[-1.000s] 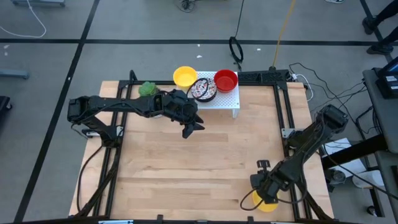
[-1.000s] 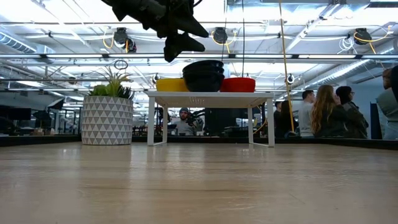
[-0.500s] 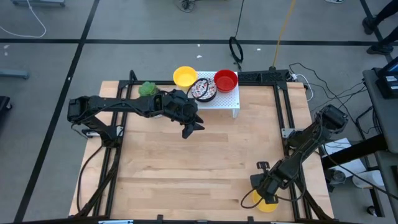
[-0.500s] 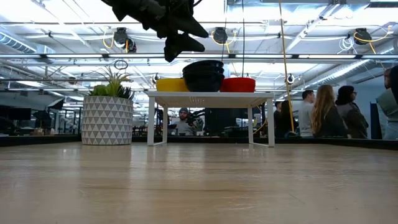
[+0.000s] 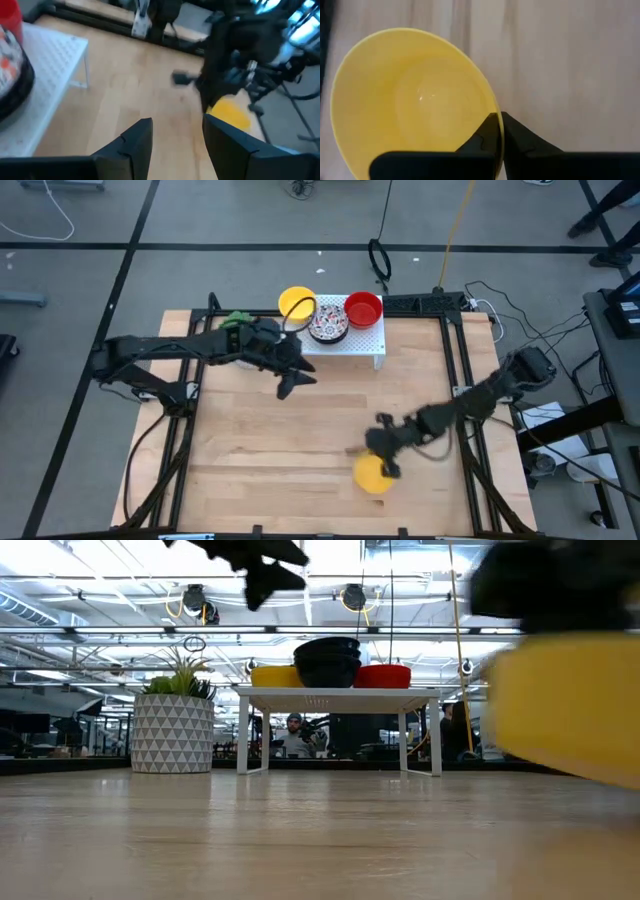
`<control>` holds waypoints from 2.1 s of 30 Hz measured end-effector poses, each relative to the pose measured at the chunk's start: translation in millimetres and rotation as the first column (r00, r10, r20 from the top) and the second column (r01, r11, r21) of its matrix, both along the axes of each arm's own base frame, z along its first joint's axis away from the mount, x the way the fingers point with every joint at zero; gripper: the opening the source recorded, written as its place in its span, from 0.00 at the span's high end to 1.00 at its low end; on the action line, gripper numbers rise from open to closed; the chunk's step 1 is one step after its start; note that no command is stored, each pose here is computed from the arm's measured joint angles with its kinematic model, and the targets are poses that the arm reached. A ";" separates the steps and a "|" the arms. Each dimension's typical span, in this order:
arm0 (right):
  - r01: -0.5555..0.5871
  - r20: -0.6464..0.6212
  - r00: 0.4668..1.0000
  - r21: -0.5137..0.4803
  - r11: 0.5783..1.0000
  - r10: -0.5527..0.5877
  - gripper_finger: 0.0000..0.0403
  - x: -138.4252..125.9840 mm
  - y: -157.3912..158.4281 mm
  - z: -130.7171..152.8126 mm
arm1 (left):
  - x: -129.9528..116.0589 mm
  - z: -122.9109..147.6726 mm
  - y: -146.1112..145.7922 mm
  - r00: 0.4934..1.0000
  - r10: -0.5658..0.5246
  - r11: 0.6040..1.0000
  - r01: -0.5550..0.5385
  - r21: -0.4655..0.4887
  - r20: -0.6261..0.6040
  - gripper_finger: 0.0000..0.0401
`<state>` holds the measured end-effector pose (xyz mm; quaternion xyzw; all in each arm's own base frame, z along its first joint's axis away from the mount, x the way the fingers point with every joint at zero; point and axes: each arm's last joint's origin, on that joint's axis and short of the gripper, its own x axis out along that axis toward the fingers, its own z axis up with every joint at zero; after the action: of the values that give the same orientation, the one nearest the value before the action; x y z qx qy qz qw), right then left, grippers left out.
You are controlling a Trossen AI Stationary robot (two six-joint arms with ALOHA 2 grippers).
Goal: Pick & Place Mini bowls
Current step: Stack the yellow bowl on top of the yellow bowl on the shelf
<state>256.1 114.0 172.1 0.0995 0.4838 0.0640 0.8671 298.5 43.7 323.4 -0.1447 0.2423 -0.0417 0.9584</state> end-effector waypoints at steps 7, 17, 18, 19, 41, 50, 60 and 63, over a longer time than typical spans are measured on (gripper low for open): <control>0.028 0.247 0.969 0.011 1.000 -0.030 1.00 47.2 -63.5 9.9 | -31.5 31.5 -8.2 0.996 0.018 1.000 -0.020 0.023 0.084 0.56; 0.106 0.241 0.967 -0.091 0.990 -0.082 1.00 115.4 -118.3 1.1 | -68.2 53.0 -16.0 0.986 0.116 0.989 -0.126 0.079 0.116 0.56; 0.121 0.243 0.965 -0.087 0.989 -0.097 1.00 121.9 -122.5 0.5 | -71.5 53.0 -16.5 0.987 0.122 0.988 -0.131 0.081 0.103 0.56; 0.138 0.246 0.963 -0.082 0.987 -0.114 1.00 127.3 -126.7 -0.6 | -73.6 52.3 -16.6 0.987 0.131 0.987 -0.139 0.085 0.090 0.56; 0.294 0.210 0.935 -0.005 0.956 -0.287 0.87 140.2 -156.6 -5.8 | -81.4 46.1 -20.6 0.985 0.172 0.984 -0.172 0.055 -0.007 0.56; 0.256 0.260 0.933 0.007 0.967 -0.249 0.70 132.0 -153.7 22.7 | -84.0 40.6 -21.1 0.983 0.169 0.985 -0.165 0.058 -0.070 0.56; 0.183 0.245 0.952 0.027 0.983 -0.184 0.67 71.6 -127.9 104.9 | -64.5 11.3 -47.0 0.961 0.029 0.995 -0.001 0.102 -0.274 0.56; 0.175 0.269 0.947 0.015 0.984 -0.173 0.68 51.1 -115.8 126.9 | -52.0 -0.4 -58.7 0.948 -0.029 0.990 0.070 0.119 -0.317 0.56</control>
<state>307.2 -1.8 299.0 0.1284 0.3511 -0.0020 0.9275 246.5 -15.0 323.0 -0.0811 0.3979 -0.0264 0.9135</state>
